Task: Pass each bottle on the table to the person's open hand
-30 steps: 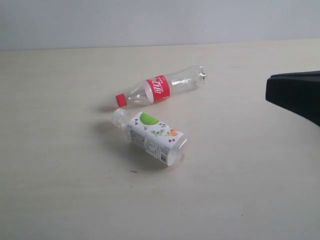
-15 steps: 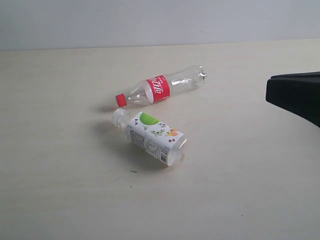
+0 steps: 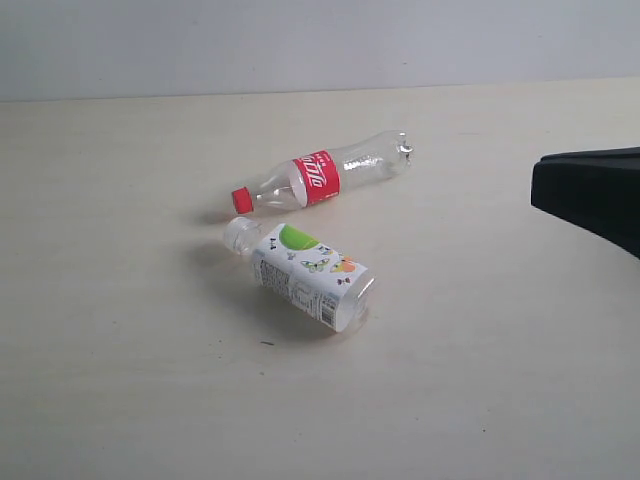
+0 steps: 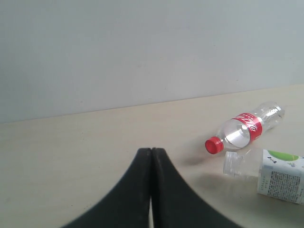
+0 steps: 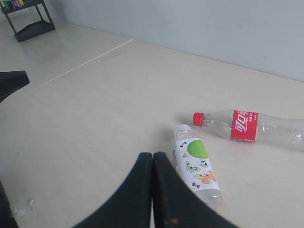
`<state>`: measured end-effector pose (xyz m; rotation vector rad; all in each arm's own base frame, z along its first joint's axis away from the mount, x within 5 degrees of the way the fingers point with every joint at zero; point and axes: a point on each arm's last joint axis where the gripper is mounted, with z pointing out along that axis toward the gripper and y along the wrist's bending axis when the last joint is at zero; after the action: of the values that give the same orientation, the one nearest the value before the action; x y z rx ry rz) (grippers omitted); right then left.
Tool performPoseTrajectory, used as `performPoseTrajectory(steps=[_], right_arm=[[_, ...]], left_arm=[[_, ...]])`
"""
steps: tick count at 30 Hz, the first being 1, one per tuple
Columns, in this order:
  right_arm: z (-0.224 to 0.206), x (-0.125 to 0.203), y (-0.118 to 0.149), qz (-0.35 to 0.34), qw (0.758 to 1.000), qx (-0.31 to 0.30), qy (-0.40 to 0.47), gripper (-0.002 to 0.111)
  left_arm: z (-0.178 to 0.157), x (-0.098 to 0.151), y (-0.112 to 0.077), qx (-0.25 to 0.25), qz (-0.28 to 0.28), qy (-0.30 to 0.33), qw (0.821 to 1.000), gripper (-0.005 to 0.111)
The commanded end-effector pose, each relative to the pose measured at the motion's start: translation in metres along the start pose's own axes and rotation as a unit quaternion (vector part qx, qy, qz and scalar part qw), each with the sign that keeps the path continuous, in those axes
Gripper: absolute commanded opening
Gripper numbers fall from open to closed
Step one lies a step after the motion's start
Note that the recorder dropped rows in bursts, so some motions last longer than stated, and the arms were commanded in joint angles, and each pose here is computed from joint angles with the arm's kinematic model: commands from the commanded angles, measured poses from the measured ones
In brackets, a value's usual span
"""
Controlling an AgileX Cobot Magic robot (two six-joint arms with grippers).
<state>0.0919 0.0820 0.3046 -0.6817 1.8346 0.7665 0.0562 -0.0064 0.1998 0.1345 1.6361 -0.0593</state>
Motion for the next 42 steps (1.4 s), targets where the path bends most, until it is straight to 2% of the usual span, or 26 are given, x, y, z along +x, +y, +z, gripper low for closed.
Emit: performPoseTrajectory(steps=[1, 22, 24, 26, 28, 35, 39, 42], right_arm=[[0.0, 0.0, 0.0, 0.0, 1.0, 0.002, -0.002, 0.0], [0.0, 0.0, 0.0, 0.0, 1.0, 0.002, -0.002, 0.0], [0.0, -0.002, -0.003, 0.0, 1.0, 0.018, -0.013, 0.001], [0.005, -0.007, -0.015, 0.02, 0.997, 0.062, -0.031, 0.009], [0.015, -0.013, -0.023, 0.029, 0.997, 0.069, -0.016, 0.021], [0.07, -0.047, -0.056, 0.032, 0.993, 0.055, 0.097, 0.041], [0.099, -0.062, -0.076, 0.032, 0.982, 0.049, 0.18, 0.055], [0.12, -0.071, -0.09, 0.016, 0.972, 0.036, 0.231, 0.059]], left_arm=[[0.0, 0.0, 0.0, -0.002, -0.003, -0.003, 1.0, 0.0], [0.0, 0.0, 0.0, -0.002, -0.003, -0.003, 1.0, 0.0], [0.0, 0.0, 0.0, -0.002, -0.003, -0.003, 1.0, 0.0], [0.0, 0.0, 0.0, -0.002, -0.003, -0.003, 1.0, 0.0], [0.0, 0.0, 0.0, -0.002, -0.003, -0.003, 1.0, 0.0], [0.0, 0.0, 0.0, -0.002, -0.003, -0.003, 1.0, 0.0], [0.0, 0.0, 0.0, -0.002, -0.003, -0.003, 1.0, 0.0], [0.0, 0.0, 0.0, -0.002, -0.003, -0.003, 1.0, 0.0]])
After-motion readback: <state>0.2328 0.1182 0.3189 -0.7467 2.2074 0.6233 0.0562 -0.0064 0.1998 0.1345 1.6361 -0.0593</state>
